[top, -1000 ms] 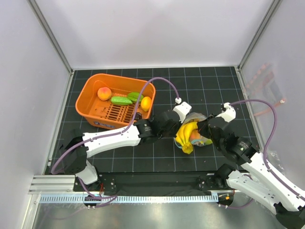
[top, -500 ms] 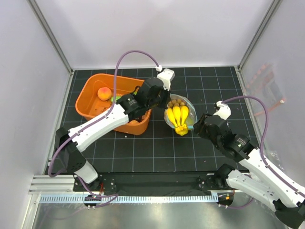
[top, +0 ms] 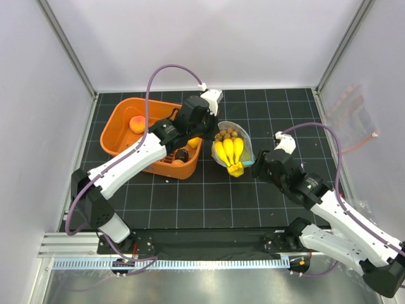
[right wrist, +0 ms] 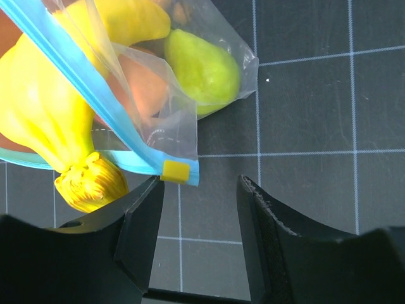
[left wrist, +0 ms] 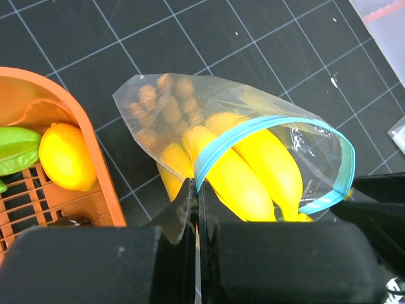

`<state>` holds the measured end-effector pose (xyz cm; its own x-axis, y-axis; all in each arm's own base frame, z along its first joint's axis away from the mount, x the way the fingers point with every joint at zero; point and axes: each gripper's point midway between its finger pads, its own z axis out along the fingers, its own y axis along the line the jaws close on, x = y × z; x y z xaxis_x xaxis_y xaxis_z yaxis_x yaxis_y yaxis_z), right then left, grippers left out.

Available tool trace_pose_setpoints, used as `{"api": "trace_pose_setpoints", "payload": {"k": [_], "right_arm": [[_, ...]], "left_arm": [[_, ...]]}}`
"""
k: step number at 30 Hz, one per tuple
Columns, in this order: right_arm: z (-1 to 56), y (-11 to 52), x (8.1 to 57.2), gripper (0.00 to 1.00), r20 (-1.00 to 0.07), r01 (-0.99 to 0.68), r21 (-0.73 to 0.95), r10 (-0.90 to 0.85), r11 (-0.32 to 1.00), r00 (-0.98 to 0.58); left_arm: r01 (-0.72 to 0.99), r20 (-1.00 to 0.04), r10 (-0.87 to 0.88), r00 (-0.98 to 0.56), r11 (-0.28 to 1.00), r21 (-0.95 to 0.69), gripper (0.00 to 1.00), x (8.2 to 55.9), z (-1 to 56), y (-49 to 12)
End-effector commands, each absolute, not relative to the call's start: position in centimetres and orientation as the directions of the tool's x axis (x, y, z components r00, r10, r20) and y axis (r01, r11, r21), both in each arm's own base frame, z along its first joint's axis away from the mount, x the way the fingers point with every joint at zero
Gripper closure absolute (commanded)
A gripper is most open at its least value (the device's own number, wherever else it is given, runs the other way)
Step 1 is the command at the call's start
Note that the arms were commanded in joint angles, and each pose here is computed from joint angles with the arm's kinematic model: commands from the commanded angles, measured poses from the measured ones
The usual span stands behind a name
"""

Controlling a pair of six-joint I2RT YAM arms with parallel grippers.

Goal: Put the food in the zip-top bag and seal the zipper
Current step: Adjust the zipper food storage bag at the center of the board.

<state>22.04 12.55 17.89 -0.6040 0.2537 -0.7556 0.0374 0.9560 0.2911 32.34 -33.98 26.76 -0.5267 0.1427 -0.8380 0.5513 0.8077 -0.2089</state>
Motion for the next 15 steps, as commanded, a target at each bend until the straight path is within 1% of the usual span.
{"api": "trace_pose_setpoints", "payload": {"k": [1, 3, 4, 6, 9, 10, 11, 12, 15], "right_arm": [[20.3, 14.2, 23.5, 0.44, -0.775, 0.003, 0.355, 0.296, 0.935, -0.558], [20.6, 14.4, 23.9, 0.39, -0.774, 0.014, 0.367, 0.314, 0.930, -0.549], [21.0, 14.6, 24.1, 0.33, -0.780, 0.006, 0.373, 0.317, 0.928, -0.540], [21.9, 14.4, 24.6, 0.31, -0.796, 0.011, 0.361, 0.314, 0.933, -0.518], [22.3, 14.7, 25.2, 0.34, -0.828, -0.045, 0.300, 0.236, 0.953, -0.508], [22.2, 15.0, 25.4, 0.36, -0.833, -0.068, 0.285, 0.212, 0.956, -0.510], [22.1, 15.3, 25.5, 0.37, -0.845, -0.112, 0.245, 0.156, 0.963, -0.511], [21.9, 15.9, 25.4, 0.39, -0.842, -0.150, 0.243, 0.132, 0.958, -0.523], [20.8, 16.6, 26.1, 0.40, -0.845, -0.182, 0.205, 0.080, 0.962, -0.529]], "left_arm": [[0.549, -0.853, 0.067, -0.518, 0.791, -0.271, 1.00, 32.9, 29.6, -34.8], [0.529, -0.847, 0.046, -0.530, 0.798, -0.288, 1.00, 33.2, 29.5, -34.7], [0.520, -0.842, 0.042, -0.537, 0.803, -0.292, 1.00, 33.4, 29.5, -34.7], [0.495, -0.833, 0.023, -0.552, 0.814, -0.305, 1.00, 33.6, 29.4, -34.6], [0.474, -0.819, 0.016, -0.573, 0.822, -0.316, 1.00, 33.8, 29.6, -34.7], [0.471, -0.815, 0.022, -0.579, 0.825, -0.312, 1.00, 33.8, 29.4, -34.7], [0.461, -0.797, 0.044, -0.603, 0.834, -0.303, 1.00, 33.7, 28.5, -34.6], [0.456, -0.796, 0.046, -0.604, 0.839, -0.297, 1.00, 33.8, 28.6, -34.4], [0.436, -0.759, 0.097, -0.644, 0.861, -0.261, 1.00, 33.6, 26.6, -33.4]]}}
